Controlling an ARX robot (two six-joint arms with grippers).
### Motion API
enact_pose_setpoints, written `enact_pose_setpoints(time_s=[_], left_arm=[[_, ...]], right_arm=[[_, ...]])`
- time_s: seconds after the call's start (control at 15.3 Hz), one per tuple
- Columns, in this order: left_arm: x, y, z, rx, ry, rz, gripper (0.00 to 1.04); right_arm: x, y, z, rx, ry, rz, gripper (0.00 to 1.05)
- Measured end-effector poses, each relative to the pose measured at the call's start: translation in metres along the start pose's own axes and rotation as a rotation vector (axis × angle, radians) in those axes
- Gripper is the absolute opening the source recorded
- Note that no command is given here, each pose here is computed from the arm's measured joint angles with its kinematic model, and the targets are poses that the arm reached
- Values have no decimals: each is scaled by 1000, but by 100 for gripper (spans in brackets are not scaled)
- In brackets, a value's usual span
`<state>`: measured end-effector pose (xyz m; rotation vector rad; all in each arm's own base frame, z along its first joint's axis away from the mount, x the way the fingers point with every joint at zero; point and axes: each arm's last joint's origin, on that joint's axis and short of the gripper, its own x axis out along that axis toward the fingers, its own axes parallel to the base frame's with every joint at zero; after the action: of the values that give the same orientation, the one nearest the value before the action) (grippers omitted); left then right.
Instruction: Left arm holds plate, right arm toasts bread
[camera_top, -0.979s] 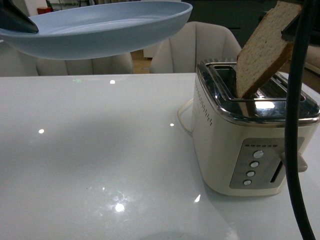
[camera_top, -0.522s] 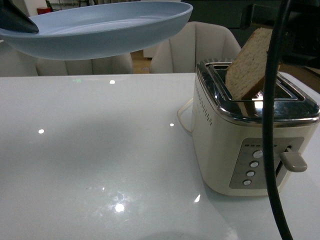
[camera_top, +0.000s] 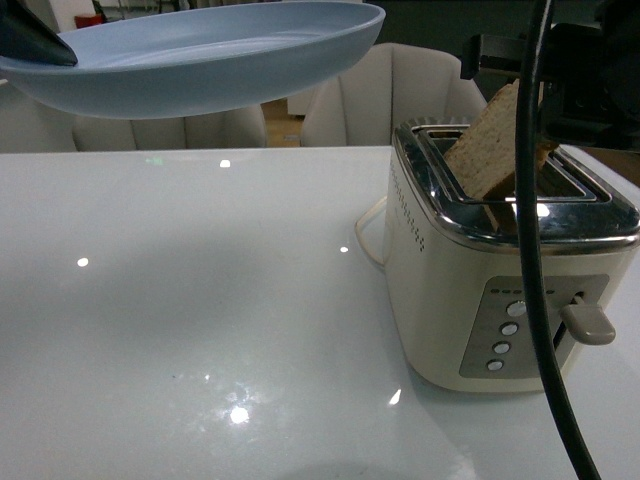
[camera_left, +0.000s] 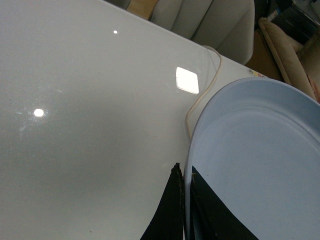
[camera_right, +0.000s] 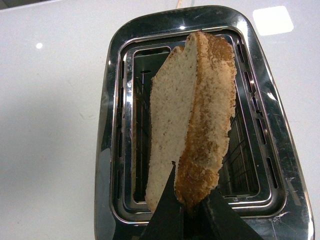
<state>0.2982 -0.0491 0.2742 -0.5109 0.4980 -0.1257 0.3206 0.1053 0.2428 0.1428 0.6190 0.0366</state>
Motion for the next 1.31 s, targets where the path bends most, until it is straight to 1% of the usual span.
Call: enact_pose_setpoints(time_s=[0.07, 0.13, 0.2, 0.46, 0.65, 0.78, 0.98, 1.11, 1.17, 1.24, 1.31], left_arm=[[0, 0, 0, 0, 0, 0, 2], [0, 0, 0, 0, 0, 0, 2], [0, 0, 0, 0, 0, 0, 2], [0, 0, 0, 0, 0, 0, 2], [0, 0, 0, 0, 0, 0, 2], [0, 0, 0, 0, 0, 0, 2], [0, 0, 0, 0, 0, 0, 2], [0, 0, 0, 0, 0, 0, 2], [0, 0, 0, 0, 0, 0, 2], [0, 0, 0, 0, 0, 0, 2], [0, 0, 0, 0, 0, 0, 2]], right_arm=[[0, 0, 0, -1, 2, -7, 3], [1, 0, -1, -2, 5, -8, 10], [1, 0, -1, -2, 7, -8, 20], [1, 0, -1, -2, 8, -8, 63], [1, -1, -1, 0, 3, -7, 100], [2, -1, -1, 0, 0, -6, 97], [0, -2, -3, 1, -22, -3, 98], [-12, -5, -3, -7, -73, -1, 98], [-23, -7, -1, -7, -115, 1, 98], [-49, -16, -1, -4, -212, -6, 98], [-77, -29, -9, -17, -308, -48, 98]])
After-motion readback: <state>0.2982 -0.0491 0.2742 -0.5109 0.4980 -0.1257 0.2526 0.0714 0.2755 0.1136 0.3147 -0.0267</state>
